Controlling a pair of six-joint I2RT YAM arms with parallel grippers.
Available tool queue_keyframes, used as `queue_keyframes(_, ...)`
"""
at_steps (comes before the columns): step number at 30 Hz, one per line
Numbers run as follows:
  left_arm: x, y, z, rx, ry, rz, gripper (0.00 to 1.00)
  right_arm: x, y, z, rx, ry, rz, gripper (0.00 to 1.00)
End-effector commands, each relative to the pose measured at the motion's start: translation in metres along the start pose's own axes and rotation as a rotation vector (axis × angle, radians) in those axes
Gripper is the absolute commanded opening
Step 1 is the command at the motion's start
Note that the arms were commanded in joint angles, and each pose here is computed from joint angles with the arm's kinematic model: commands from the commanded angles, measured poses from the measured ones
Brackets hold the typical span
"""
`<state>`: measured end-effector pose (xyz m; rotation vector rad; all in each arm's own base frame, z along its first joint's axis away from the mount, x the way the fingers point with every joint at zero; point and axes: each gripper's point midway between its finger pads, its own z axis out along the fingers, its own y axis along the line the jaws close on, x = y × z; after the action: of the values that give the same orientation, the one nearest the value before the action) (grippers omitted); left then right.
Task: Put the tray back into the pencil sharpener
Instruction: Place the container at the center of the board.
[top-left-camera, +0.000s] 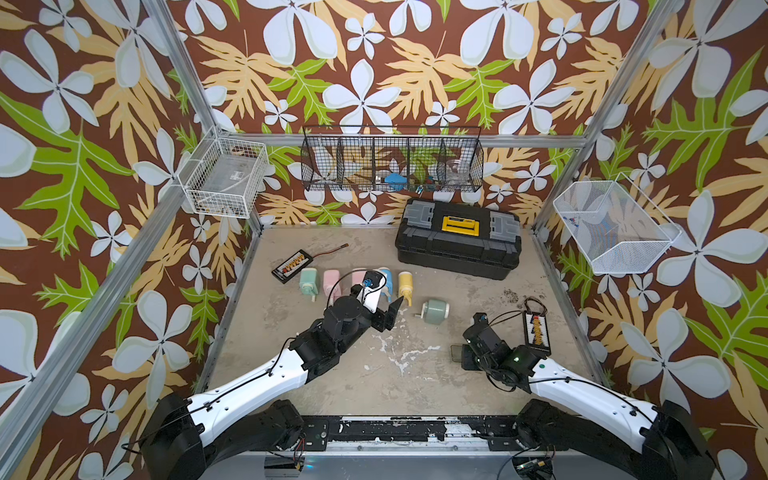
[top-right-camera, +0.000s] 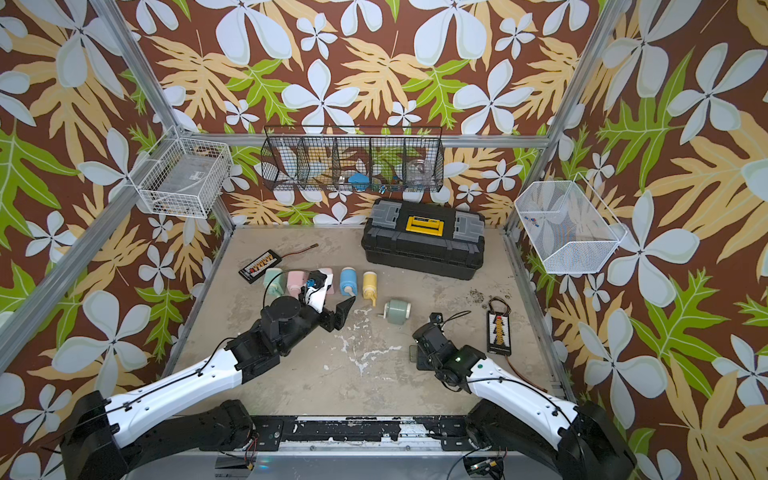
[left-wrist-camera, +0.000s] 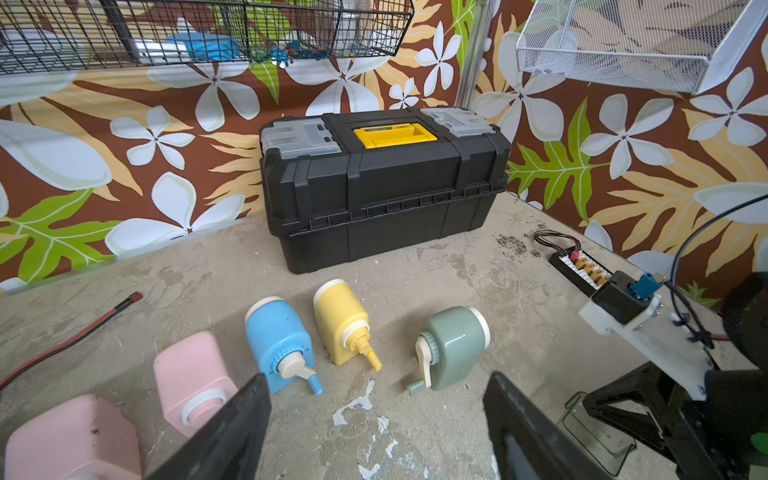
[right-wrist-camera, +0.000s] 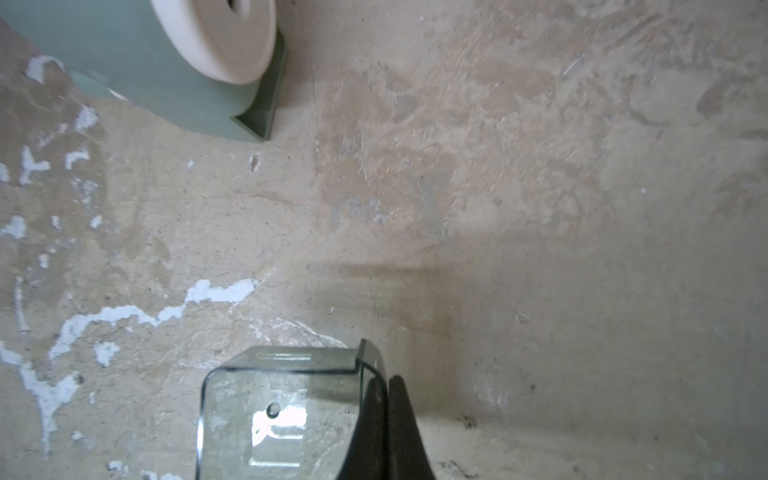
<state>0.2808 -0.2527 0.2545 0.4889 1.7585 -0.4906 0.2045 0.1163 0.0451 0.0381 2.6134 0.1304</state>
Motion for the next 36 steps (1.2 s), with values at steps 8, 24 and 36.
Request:
queue_keyframes(8, 0.002, 0.000, 0.007, -0.002, -0.005, 0.022, 0.82, 0.005, -0.005, 0.009, 0.103, 0.010, -0.052, 0.00)
queue_keyframes(24, 0.010, -0.014, 0.009, 0.076, -0.017, 0.121, 0.82, -0.008, 0.003, -0.006, 0.028, -0.061, -0.035, 0.18)
queue_keyframes(36, 0.029, -0.063, 0.027, 0.369, 0.114, 0.434, 0.91, -0.050, 0.009, -0.064, -0.161, -0.347, 0.069, 0.22)
